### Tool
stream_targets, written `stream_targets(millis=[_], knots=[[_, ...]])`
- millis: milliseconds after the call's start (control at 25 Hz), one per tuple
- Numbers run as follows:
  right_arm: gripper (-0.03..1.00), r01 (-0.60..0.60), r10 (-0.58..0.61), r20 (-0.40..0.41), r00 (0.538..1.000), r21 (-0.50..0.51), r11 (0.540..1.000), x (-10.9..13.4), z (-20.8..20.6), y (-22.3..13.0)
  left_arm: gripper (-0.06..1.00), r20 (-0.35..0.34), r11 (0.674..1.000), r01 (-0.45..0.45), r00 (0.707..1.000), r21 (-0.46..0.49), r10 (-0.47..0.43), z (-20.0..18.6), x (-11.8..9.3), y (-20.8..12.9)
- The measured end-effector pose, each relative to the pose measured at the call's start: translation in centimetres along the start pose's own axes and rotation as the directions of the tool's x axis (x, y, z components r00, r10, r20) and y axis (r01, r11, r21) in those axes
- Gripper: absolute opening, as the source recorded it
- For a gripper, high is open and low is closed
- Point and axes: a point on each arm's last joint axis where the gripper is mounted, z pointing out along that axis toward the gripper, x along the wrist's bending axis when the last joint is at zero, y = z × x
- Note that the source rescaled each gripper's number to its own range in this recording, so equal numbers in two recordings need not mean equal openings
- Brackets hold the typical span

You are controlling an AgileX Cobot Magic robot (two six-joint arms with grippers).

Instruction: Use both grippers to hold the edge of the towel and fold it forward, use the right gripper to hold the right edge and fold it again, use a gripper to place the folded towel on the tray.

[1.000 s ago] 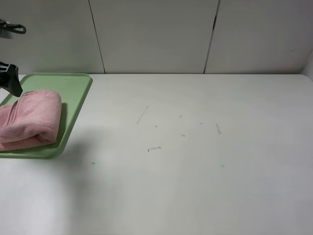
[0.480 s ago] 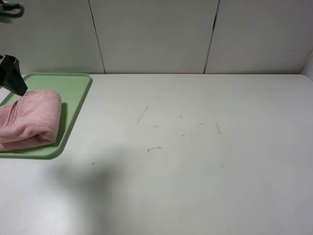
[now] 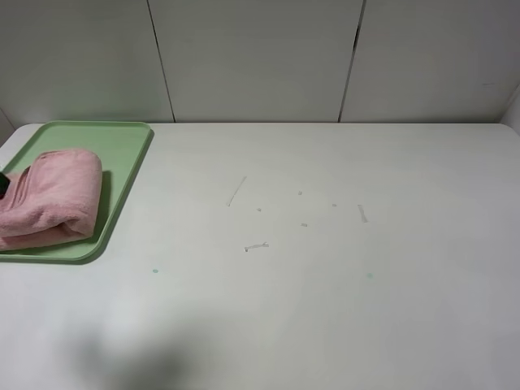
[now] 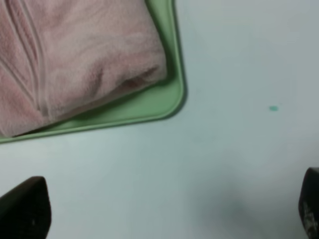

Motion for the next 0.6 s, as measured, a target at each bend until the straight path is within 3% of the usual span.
stream_targets(millis=[280, 600], knots=[[1.00, 0.000, 0.000, 0.000, 1.000, 0.000, 1.000, 0.0, 0.0, 0.0, 1.00, 0.001, 0.997, 0.071, 0.997, -0.022, -0.071, -2.9, -0.3, -4.4], [1.00, 0.000, 0.000, 0.000, 1.000, 0.000, 1.000, 0.0, 0.0, 0.0, 1.00, 0.002, 0.994, 0.107, 0.994, -0.032, -0.107, -2.3, -0.6, -8.6]])
